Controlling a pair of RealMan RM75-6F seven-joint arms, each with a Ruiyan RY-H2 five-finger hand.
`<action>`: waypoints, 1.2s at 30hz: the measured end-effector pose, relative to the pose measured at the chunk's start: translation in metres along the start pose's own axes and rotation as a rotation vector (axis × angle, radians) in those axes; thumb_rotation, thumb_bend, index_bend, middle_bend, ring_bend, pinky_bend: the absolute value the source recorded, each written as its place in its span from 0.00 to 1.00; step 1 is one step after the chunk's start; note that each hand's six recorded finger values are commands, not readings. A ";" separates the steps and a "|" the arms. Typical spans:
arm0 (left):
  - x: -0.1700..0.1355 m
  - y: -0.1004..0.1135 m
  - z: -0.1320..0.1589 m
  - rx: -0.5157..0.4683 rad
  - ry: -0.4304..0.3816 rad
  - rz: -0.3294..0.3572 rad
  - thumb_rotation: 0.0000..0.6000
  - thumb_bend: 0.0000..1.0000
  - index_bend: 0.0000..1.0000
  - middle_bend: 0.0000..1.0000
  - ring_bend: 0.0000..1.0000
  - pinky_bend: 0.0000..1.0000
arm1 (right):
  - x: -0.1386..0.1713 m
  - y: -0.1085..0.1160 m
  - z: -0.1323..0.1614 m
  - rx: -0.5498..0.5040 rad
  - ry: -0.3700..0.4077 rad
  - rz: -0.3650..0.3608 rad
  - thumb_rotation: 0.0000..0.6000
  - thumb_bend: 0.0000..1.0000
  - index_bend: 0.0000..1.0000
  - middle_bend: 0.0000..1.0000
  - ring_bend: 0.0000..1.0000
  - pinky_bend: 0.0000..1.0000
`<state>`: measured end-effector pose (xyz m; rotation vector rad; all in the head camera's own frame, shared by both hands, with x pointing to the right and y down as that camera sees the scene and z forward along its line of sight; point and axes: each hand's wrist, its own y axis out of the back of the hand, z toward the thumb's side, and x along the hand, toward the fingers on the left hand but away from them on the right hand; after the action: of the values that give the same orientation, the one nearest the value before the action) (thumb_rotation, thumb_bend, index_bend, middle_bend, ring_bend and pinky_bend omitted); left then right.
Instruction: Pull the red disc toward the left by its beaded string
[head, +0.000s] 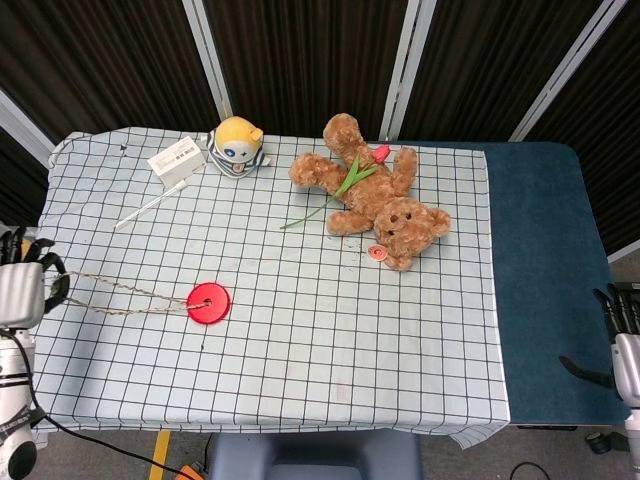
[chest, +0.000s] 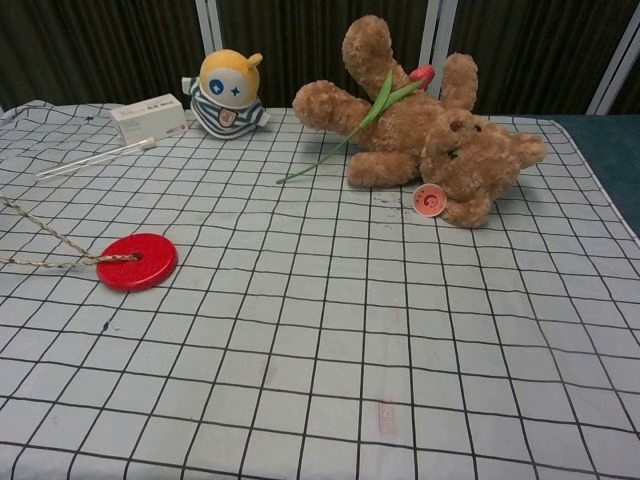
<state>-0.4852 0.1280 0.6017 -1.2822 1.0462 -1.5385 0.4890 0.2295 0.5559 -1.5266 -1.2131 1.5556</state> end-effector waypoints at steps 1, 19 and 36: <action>0.001 0.002 -0.010 0.012 0.022 0.004 1.00 0.72 0.90 0.28 0.04 0.09 | 0.000 0.000 0.000 0.001 0.000 0.001 1.00 0.03 0.00 0.00 0.00 0.00; 0.024 0.042 -0.038 0.112 0.097 0.177 1.00 0.72 0.90 0.29 0.05 0.08 | 0.000 0.001 0.005 0.011 0.002 0.001 1.00 0.03 0.00 0.00 0.00 0.00; -0.008 -0.025 0.066 -0.088 -0.215 -0.201 1.00 0.29 0.00 0.00 0.00 0.00 | 0.001 -0.002 -0.002 -0.007 -0.006 0.017 1.00 0.03 0.00 0.00 0.00 0.00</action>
<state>-0.4217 0.1378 0.6317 -1.6158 0.8767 -1.4742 0.4908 0.2314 0.5579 -1.5413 -1.2131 1.5691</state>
